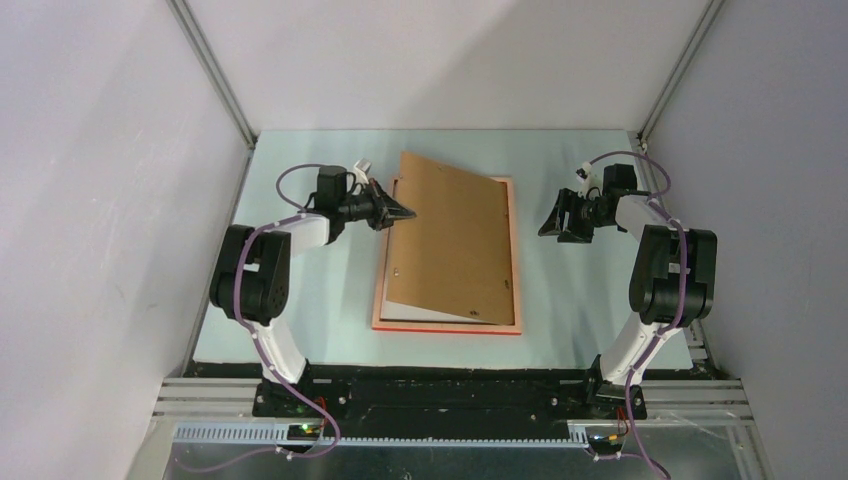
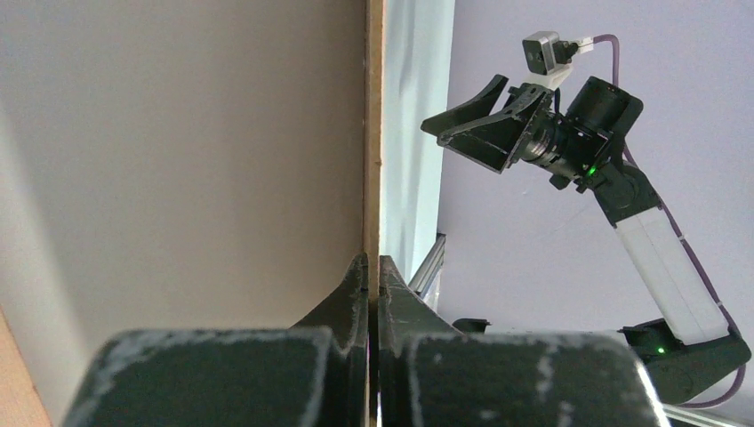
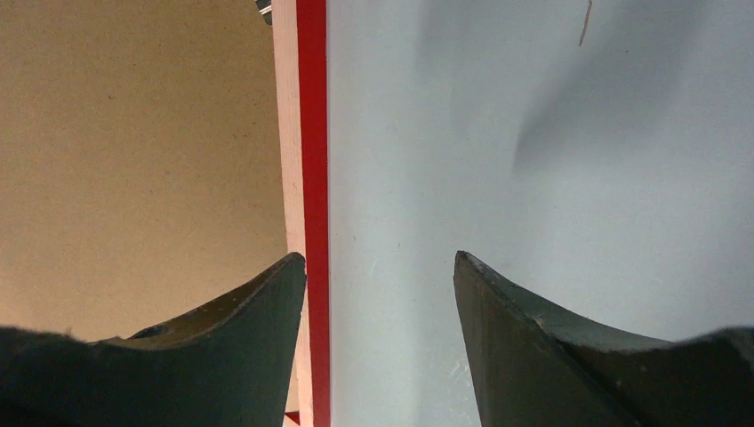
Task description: Put the photo into the frame
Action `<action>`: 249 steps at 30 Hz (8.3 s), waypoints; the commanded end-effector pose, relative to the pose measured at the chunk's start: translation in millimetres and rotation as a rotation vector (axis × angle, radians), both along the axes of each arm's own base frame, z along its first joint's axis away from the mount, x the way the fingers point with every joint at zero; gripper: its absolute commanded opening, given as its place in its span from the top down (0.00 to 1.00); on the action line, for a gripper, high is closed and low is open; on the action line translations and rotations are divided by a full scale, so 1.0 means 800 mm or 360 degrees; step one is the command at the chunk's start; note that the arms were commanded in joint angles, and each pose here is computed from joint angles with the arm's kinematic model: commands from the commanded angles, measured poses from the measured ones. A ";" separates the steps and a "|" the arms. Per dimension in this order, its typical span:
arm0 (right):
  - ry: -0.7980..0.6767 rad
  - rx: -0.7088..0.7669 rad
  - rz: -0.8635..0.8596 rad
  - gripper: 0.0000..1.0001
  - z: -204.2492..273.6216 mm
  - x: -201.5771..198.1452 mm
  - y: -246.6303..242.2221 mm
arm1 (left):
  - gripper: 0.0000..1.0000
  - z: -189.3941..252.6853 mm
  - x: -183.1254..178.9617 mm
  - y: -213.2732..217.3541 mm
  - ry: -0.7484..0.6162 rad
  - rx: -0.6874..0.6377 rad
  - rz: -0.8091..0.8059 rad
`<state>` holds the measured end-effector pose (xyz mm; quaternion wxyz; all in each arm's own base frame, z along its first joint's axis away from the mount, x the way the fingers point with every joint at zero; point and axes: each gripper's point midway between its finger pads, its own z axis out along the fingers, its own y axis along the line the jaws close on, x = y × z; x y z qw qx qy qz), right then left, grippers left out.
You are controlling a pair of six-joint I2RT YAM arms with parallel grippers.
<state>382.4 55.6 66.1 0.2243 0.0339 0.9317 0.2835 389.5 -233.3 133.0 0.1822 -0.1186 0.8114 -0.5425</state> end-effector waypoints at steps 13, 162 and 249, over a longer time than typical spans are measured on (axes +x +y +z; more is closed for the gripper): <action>-0.0024 0.0018 0.0025 0.34 0.002 0.002 0.000 | 0.79 0.014 0.004 -0.007 -0.0113 0.0027 -0.0063; 0.0014 0.0100 0.0047 0.34 -0.006 -0.001 0.005 | 0.02 -0.078 0.115 0.023 -0.0402 0.1174 -0.0187; 0.0049 0.0166 -0.0023 0.34 -0.007 -0.001 -0.010 | 0.01 -0.078 0.107 0.018 -0.0552 0.1260 -0.0328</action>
